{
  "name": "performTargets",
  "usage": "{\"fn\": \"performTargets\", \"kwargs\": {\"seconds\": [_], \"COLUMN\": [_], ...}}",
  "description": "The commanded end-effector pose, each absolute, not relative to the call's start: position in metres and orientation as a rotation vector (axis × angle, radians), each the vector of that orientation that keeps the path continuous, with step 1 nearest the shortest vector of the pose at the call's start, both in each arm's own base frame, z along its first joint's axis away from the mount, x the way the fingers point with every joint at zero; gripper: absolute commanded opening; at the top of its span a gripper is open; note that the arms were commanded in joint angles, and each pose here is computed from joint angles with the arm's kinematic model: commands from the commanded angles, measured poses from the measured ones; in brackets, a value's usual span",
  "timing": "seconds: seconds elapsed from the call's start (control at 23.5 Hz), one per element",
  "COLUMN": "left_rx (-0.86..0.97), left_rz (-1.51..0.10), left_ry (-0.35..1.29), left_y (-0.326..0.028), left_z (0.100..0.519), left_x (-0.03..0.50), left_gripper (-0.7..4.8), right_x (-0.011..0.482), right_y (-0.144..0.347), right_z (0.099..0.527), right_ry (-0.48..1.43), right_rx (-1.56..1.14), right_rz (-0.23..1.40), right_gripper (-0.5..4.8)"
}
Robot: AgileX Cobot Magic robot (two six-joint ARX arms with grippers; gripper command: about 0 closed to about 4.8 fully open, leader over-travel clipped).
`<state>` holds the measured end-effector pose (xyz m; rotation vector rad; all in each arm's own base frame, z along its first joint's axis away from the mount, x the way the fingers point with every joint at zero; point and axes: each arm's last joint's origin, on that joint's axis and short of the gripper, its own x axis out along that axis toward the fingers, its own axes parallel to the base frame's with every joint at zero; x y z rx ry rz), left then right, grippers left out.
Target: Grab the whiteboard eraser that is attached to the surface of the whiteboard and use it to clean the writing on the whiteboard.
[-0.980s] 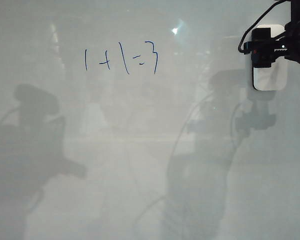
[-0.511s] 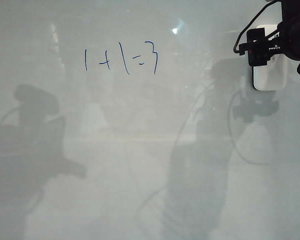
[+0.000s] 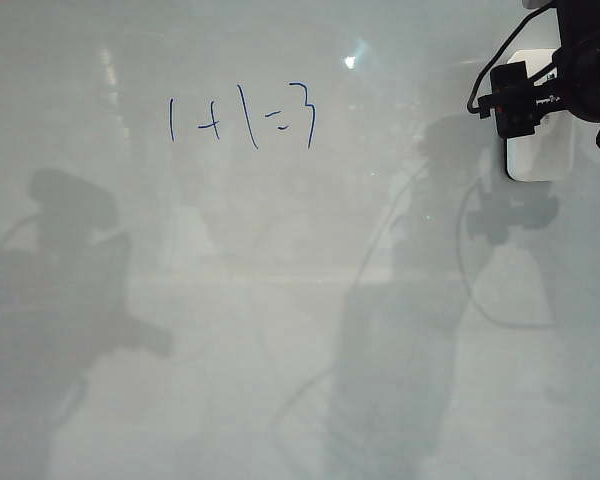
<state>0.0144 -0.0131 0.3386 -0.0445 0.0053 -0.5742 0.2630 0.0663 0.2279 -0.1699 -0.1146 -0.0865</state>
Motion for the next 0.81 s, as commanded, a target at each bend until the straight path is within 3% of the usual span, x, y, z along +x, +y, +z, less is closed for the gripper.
{"fn": "performTargets", "kwargs": {"seconds": [0.04, 0.81], "left_rx": [-0.048, -0.052], "left_rz": [-0.573, -0.574], "left_ry": [-0.004, -0.002], "left_y": [-0.013, -0.013], "left_z": [0.34, 0.34], "left_x": [0.014, 0.014], "left_gripper": [-0.05, -0.05], "right_x": [0.266, 0.278], "right_y": [0.066, 0.07], "right_z": [0.228, 0.23], "right_ry": [-0.109, -0.11], "right_rx": [-0.171, -0.169], "right_rz": [-0.115, -0.117], "right_gripper": [4.24, 4.24]}}
